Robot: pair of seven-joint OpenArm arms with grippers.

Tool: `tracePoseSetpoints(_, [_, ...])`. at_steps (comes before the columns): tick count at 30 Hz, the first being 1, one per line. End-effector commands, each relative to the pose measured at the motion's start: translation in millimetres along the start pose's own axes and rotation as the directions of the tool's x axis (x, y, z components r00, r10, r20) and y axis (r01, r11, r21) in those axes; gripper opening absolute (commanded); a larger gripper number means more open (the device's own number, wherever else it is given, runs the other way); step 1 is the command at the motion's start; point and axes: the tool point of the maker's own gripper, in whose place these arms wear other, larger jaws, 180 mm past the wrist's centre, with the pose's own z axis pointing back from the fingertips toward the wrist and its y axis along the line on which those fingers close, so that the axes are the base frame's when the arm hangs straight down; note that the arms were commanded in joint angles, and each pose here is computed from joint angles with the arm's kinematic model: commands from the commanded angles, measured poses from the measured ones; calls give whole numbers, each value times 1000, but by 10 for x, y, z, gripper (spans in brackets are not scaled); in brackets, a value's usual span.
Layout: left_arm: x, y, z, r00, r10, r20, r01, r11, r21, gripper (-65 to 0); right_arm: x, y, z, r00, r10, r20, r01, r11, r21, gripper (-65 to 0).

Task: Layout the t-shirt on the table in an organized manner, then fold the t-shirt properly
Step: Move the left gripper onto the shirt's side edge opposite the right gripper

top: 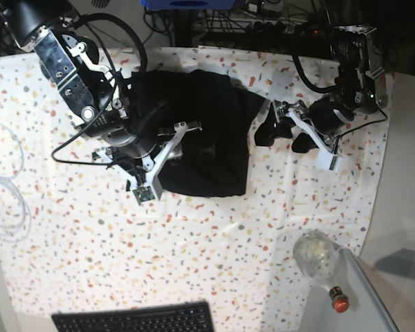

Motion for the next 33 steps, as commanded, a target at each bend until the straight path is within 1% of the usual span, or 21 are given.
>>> tracePoseSetpoints(1, [127, -35, -21, 999, -7, 36, 8, 1000, -21, -2, 157, -49, 35, 999, 3, 53, -2, 1000, -13, -395])
tracePoseSetpoints(3, [93, -66, -74, 999, 14, 34, -13, 999, -32, -2, 161, -72, 37, 998, -3, 55, 4, 1000, -17, -395])
tracePoseSetpoints(6, [186, -162, -150, 998, 22, 60, -19, 998, -54, -2, 170, -129, 40, 998, -8, 57, 9, 1000, -29, -395])
tracePoseSetpoints(11, [301, -264, -238, 996, 26, 86, -20, 997, -78, -2, 77, -235, -6, 1000, -2, 26, 3, 998, -55, -395])
tracePoseSetpoints(15, [201, -441, -425, 1000, 10, 27, -6, 991, -134, -2, 22, -267, -43, 1000, -5, 8, 5, 998, -64, -395])
tracePoseSetpoints(17, [220, -518, -491, 1000, -4, 17, 6, 988, -157, -2, 22, -267, -43, 1000, -5, 8, 5, 998, -64, -395])
tracePoseSetpoints(20, [234, -551, -524, 1000, -9, 13, 11, 986, -167, -3, 22, -267, -43, 1000, -5, 8, 5, 998, -64, -395])
tracePoseSetpoints(23, [239, -580, -587, 1000, 4, 8, -2, 984, -176, -3, 65, -273, -47, 1000, -3, 31, 5, 998, -65, -395])
tracePoseSetpoints(28, [88, -545, -701, 997, 58, -41, -65, 981, -182, -3, 82, -271, -48, 999, -4, 52, 7, 998, -65, -395])
tracePoseSetpoints(31, [71, -536, -736, 996, 79, -31, -84, 979, -184, -3, 85, -271, -48, 999, -4, 53, 7, 998, -65, -395])
tracePoseSetpoints(33, [18, -631, -801, 997, 68, -34, -74, 975, -208, -3, 87, -276, -48, 999, -4, 54, 8, 998, -66, -395])
